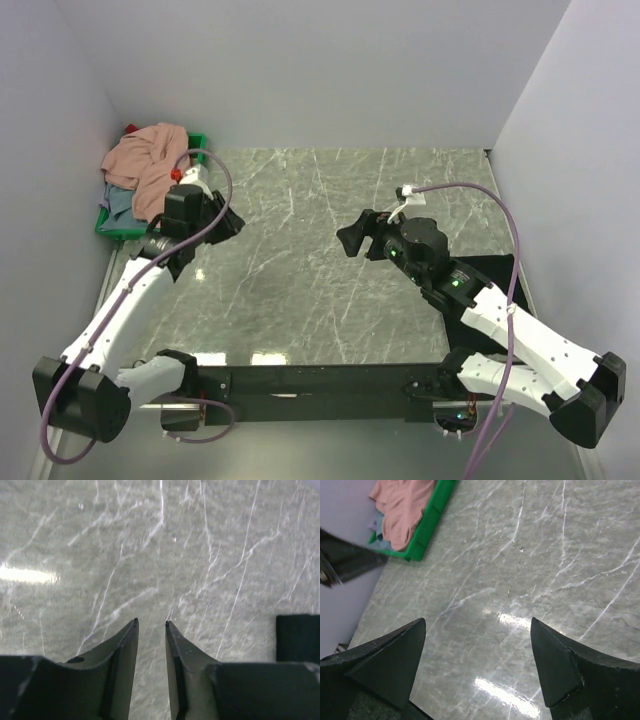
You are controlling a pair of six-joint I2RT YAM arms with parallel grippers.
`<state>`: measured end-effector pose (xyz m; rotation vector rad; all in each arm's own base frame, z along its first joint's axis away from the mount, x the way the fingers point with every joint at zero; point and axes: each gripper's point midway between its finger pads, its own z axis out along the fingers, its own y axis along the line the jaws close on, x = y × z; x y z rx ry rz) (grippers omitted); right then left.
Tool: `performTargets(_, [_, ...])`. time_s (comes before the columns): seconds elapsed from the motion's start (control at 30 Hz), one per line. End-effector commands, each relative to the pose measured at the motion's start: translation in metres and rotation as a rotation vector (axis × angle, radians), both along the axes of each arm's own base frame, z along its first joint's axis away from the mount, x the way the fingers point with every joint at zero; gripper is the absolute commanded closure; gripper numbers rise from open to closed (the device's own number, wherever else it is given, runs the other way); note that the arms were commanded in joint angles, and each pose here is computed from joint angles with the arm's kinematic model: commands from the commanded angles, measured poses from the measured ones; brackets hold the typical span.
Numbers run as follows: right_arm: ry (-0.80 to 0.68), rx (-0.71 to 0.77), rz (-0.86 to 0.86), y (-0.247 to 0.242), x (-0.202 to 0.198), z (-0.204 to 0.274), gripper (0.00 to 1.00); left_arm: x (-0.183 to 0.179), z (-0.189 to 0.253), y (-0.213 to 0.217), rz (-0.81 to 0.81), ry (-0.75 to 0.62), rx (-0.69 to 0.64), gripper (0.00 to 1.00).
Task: Fold and stack the t-shirts
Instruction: Grab the tshirt from the pile
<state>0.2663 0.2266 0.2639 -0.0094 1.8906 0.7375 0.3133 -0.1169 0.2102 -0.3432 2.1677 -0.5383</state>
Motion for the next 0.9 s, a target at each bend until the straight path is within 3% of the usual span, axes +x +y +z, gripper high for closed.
performTargets(0.0, [-0.020,-0.051,0.032,0.000,0.000,0.003,0.09,0.028,0.036,0.009,0.077,-0.067,-0.030,0.62])
performTargets(0.17, [-0.015,-0.087,0.055,0.002,-0.001,-0.004,0.09,0.079,0.059,0.045,0.226,-0.078,-0.030,0.47])
performTargets(0.27, [0.006,-0.114,0.091,0.007,-0.003,-0.010,0.09,0.111,0.066,0.093,0.383,-0.082,0.000,0.36])
performTargets(0.3, [0.018,-0.118,0.098,0.008,-0.003,-0.014,0.09,0.119,0.069,0.110,0.430,-0.091,0.006,0.24])
performTargets(0.33, [0.023,-0.118,0.110,0.010,-0.005,-0.016,0.09,0.124,0.067,0.136,0.514,-0.082,0.044,0.21])
performTargets(0.43, [0.037,-0.121,0.144,0.013,-0.010,-0.025,0.08,0.142,0.059,0.184,0.643,-0.059,0.094,0.21])
performTargets(0.6, [0.060,-0.128,0.174,0.017,-0.014,-0.036,0.08,0.173,0.006,0.247,0.759,0.048,0.102,0.24])
performTargets(0.87, [0.064,-0.171,0.164,0.015,-0.009,-0.049,0.08,0.209,-0.082,0.278,0.744,0.190,0.112,0.34])
